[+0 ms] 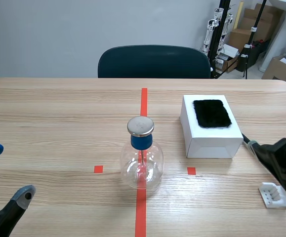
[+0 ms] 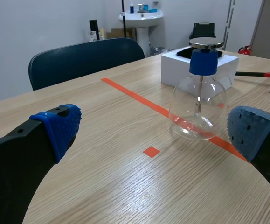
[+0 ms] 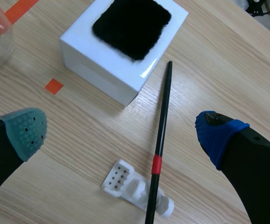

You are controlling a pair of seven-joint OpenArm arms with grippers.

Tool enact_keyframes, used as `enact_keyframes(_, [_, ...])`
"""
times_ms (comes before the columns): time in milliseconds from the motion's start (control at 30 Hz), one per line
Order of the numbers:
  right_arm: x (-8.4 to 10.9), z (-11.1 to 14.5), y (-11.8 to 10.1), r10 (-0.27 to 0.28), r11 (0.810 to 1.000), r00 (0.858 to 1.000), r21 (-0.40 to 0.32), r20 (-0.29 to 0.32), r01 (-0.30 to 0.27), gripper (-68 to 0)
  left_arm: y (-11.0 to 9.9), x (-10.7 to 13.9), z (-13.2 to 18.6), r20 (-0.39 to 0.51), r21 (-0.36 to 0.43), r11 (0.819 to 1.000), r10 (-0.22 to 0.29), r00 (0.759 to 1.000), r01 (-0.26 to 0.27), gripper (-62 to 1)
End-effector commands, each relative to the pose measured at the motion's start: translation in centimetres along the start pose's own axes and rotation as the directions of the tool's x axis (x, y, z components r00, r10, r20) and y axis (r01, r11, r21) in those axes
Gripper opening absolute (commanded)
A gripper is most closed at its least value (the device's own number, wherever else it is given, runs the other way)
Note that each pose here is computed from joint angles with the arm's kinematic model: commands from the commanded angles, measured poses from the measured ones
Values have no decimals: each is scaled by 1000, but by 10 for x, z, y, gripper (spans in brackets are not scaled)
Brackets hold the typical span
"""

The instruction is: Do the electroscope experiment. pick up the black charging rod

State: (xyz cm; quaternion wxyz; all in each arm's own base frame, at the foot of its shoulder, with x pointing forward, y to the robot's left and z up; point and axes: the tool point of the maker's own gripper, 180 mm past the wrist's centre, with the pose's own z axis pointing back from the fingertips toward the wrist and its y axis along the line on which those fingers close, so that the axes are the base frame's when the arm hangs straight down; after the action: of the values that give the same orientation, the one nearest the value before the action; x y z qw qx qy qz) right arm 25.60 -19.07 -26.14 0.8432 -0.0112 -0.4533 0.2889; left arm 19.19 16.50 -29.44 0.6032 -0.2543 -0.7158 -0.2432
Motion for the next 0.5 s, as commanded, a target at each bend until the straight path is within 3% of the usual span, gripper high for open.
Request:
enact_keyframes(0, [8,0,-11,7,1000,1000,-27,3,-7,-6,-1,6,-2,30,-23,1000,0,1000,1,14])
enact_keyframes(200, [-4,-6,-21,9,999,989,-44,-145,-15,-6,3,-1,0,27,-35,999,-5,1000,6,14])
enact_keyframes(267, [-13,-8,-23,8,999,976,-44,-220,-18,-6,5,-4,1,24,-35,999,-5,1000,6,14])
enact_keyframes(367, [-29,-13,-29,-2,999,943,-48,-332,-15,-6,9,-7,3,29,-20,1000,1,1000,-1,14])
enact_keyframes(467, [-36,-19,-38,-23,998,923,-58,-385,1,-6,14,-8,5,38,-6,1000,5,999,-5,14])
